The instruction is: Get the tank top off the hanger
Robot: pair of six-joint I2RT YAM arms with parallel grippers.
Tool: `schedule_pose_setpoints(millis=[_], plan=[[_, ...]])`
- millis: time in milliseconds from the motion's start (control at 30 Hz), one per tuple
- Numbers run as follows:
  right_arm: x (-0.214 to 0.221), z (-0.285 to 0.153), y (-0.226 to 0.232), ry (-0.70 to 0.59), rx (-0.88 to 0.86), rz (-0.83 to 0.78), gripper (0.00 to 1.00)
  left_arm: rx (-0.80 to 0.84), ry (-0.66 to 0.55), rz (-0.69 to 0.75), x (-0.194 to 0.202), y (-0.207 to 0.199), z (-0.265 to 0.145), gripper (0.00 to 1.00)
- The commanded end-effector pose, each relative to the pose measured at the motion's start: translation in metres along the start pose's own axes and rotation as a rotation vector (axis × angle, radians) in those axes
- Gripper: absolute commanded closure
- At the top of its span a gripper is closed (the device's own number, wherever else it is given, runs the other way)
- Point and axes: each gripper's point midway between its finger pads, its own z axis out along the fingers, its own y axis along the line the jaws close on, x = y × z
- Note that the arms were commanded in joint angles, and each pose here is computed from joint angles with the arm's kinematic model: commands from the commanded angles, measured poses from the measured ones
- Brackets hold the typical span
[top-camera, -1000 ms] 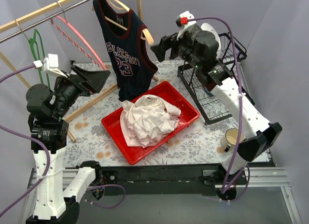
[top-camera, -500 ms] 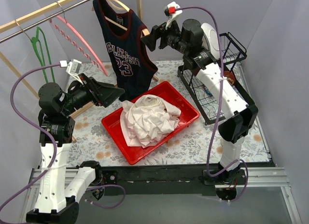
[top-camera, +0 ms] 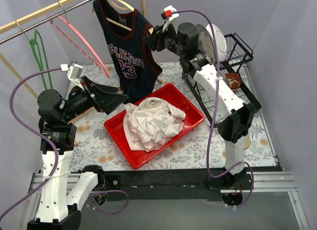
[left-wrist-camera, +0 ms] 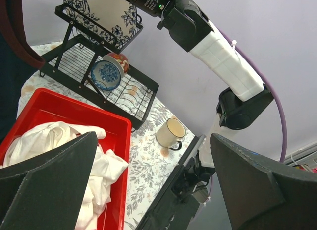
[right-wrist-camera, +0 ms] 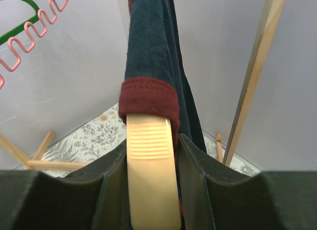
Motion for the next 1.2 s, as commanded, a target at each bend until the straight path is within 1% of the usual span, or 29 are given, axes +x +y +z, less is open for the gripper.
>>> schedule_pose_setpoints(millis=[0, 100, 133, 200, 233, 267, 333, 400, 433, 500, 600, 633, 700, 733, 767, 800, 867, 1000, 1167], plan=[[-0.053, 0.006, 0.016, -0.154, 0.014, -0.093, 0.55, 0.028, -0.003, 0.031, -0.005, -0.008, 0.001, 0.02], [-0.053, 0.009, 0.018, -0.15, 0.0, -0.109, 0.55, 0.022, -0.004, 0.03, -0.004, -0.006, 0.002, 0.02], [-0.053, 0.009, 0.018, -0.156, -0.003, -0.112, 0.54, 0.022, -0.005, 0.03, -0.005, -0.006, 0.002, 0.02], [-0.051, 0.011, 0.02, -0.154, -0.008, -0.109, 0.48, 0.021, -0.013, 0.026, -0.007, -0.005, 0.002, 0.02], [-0.049, 0.012, 0.02, -0.151, -0.008, -0.107, 0.42, 0.026, -0.018, 0.031, -0.008, -0.006, 0.003, 0.02], [-0.048, 0.012, 0.019, -0.154, 0.0, -0.105, 0.39, 0.028, -0.021, 0.03, -0.009, -0.007, 0.003, 0.02], [-0.046, 0.015, 0.021, -0.155, 0.004, -0.099, 0.38, 0.029, -0.029, 0.029, -0.011, -0.008, 0.004, 0.02], [-0.044, 0.019, 0.022, -0.161, 0.013, -0.1, 0.45, 0.027, -0.034, 0.028, -0.012, -0.008, 0.003, 0.02], [-0.044, 0.019, 0.021, -0.163, 0.019, -0.104, 0.51, 0.026, -0.035, 0.026, -0.013, -0.008, 0.003, 0.02], [-0.044, 0.022, 0.019, -0.171, 0.031, -0.11, 0.52, 0.027, -0.039, 0.031, -0.014, -0.01, 0.002, 0.02], [-0.053, 0.022, 0.019, -0.197, 0.044, -0.112, 0.64, 0.032, -0.055, 0.041, -0.018, -0.016, 0.0, 0.02], [-0.057, 0.022, 0.02, -0.209, 0.045, -0.115, 0.72, 0.027, -0.071, 0.045, -0.024, -0.015, 0.002, 0.02], [-0.064, 0.018, 0.02, -0.234, 0.059, -0.122, 0.83, 0.01, -0.117, 0.03, -0.043, -0.019, 0.004, 0.02], [-0.074, 0.016, 0.02, -0.275, 0.064, -0.124, 0.95, 0.0, -0.125, 0.006, -0.05, -0.016, 0.009, 0.02], [-0.079, 0.013, 0.019, -0.296, 0.076, -0.116, 0.99, -0.002, -0.133, -0.016, -0.056, -0.017, 0.011, 0.02], [-0.079, 0.011, 0.019, -0.303, 0.078, -0.112, 0.99, 0.011, -0.15, -0.013, -0.065, -0.025, 0.01, 0.02], [-0.09, 0.009, 0.022, -0.345, 0.067, -0.112, 0.99, 0.007, -0.185, -0.017, -0.074, -0.027, 0.01, 0.02], [-0.107, 0.005, 0.031, -0.398, 0.03, -0.135, 0.99, -0.01, -0.238, 0.014, -0.079, -0.029, 0.004, 0.02], [-0.124, -0.001, 0.037, -0.478, 0.009, -0.142, 0.99, -0.007, -0.224, 0.015, -0.075, -0.028, 0.004, 0.02]])
